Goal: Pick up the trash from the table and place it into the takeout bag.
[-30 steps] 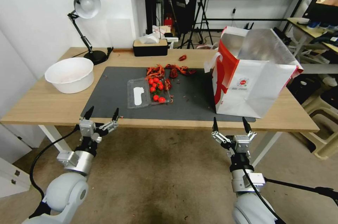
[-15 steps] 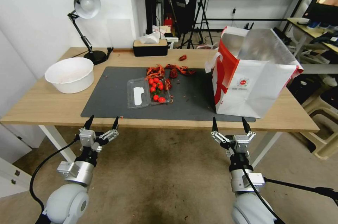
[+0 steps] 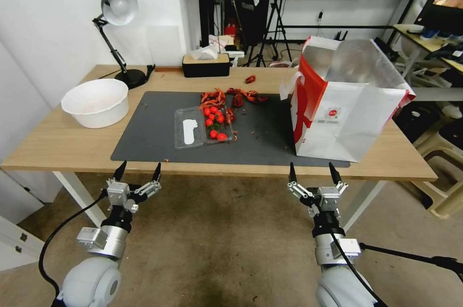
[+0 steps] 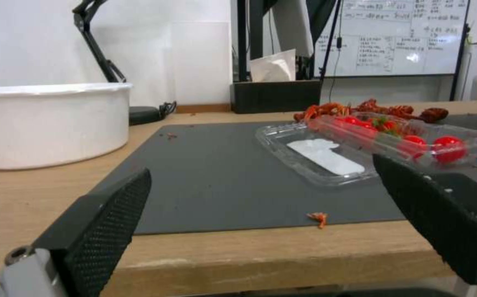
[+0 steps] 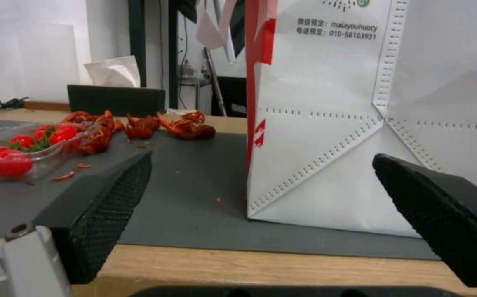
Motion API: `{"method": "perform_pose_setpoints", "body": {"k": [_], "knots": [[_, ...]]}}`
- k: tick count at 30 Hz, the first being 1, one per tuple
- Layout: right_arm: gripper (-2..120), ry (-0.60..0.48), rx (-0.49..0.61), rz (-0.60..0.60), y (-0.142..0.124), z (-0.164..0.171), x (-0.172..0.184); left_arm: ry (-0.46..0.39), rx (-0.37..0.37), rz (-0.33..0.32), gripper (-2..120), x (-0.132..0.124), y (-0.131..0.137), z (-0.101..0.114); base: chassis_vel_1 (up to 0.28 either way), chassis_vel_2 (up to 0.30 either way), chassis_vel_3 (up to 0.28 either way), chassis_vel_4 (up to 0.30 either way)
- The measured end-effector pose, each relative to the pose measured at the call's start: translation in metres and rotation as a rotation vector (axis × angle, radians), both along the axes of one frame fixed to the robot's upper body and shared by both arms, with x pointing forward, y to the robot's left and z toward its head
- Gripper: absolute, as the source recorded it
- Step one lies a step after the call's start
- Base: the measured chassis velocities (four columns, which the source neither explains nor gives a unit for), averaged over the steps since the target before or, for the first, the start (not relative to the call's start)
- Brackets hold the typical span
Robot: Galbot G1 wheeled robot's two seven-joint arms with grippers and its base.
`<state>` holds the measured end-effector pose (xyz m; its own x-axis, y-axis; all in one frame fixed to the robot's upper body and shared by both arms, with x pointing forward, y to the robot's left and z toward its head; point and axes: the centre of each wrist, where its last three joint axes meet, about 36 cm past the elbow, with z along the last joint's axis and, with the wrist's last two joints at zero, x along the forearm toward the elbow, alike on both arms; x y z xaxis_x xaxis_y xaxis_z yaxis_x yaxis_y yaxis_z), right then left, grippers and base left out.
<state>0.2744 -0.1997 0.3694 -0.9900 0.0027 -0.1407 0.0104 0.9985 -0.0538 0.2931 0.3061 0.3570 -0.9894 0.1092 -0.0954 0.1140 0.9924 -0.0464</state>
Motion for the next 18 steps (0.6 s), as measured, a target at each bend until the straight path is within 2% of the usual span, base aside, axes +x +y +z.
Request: {"method": "perform_pose_setpoints", "body": {"k": [18], "knots": [[100, 0.000, 0.000, 0.000, 0.0001, -0.0001, -0.0001, 0.000, 0.000, -0.001, 100, 0.0002, 0.0001, -0.0001, 0.000, 0.000, 0.000, 0.000]]}}
